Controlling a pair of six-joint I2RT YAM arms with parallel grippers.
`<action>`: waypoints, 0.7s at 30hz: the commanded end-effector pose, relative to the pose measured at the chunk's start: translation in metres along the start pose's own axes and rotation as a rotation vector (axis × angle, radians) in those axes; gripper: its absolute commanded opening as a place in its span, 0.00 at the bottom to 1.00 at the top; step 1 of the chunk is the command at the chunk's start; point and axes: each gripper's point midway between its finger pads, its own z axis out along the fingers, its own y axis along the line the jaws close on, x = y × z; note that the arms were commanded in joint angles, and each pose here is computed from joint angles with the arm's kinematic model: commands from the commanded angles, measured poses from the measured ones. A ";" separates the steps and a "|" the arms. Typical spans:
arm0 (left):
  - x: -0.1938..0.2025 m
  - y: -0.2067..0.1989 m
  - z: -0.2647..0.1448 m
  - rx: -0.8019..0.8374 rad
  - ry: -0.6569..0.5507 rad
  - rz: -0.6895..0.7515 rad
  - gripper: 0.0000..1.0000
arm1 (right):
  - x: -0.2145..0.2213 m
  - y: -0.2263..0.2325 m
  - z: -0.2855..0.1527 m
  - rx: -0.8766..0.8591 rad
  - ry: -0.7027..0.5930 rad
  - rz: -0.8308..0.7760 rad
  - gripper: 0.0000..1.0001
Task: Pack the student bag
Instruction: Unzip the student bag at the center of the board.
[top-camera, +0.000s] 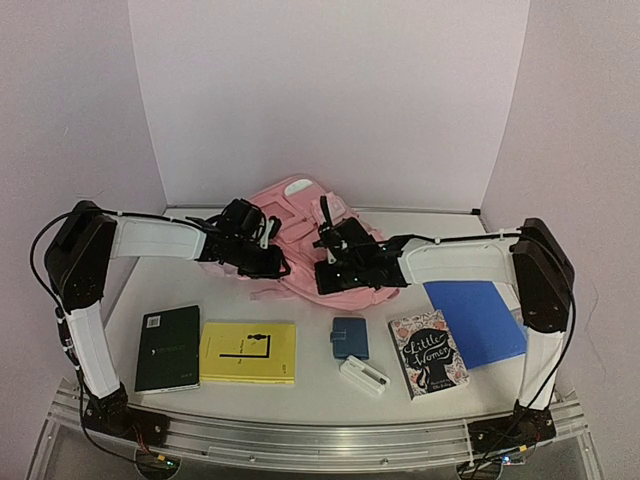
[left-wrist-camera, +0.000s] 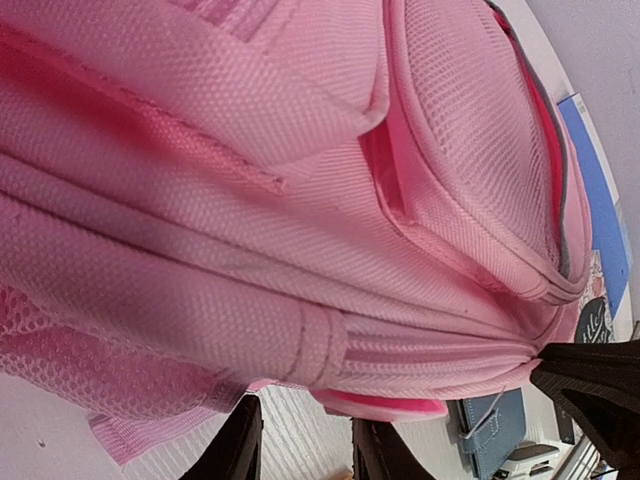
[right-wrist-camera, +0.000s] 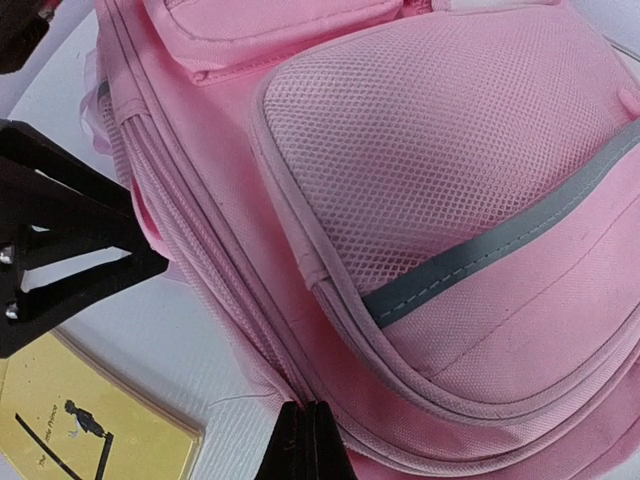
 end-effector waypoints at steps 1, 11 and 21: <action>-0.015 -0.001 0.000 -0.036 -0.044 0.062 0.29 | -0.040 0.016 -0.038 -0.077 -0.104 0.048 0.00; -0.017 -0.006 0.009 -0.078 -0.071 0.141 0.28 | -0.043 0.020 -0.041 -0.098 -0.106 0.063 0.00; -0.035 0.001 0.005 -0.172 -0.161 0.167 0.23 | -0.036 0.019 -0.041 -0.101 -0.090 0.065 0.00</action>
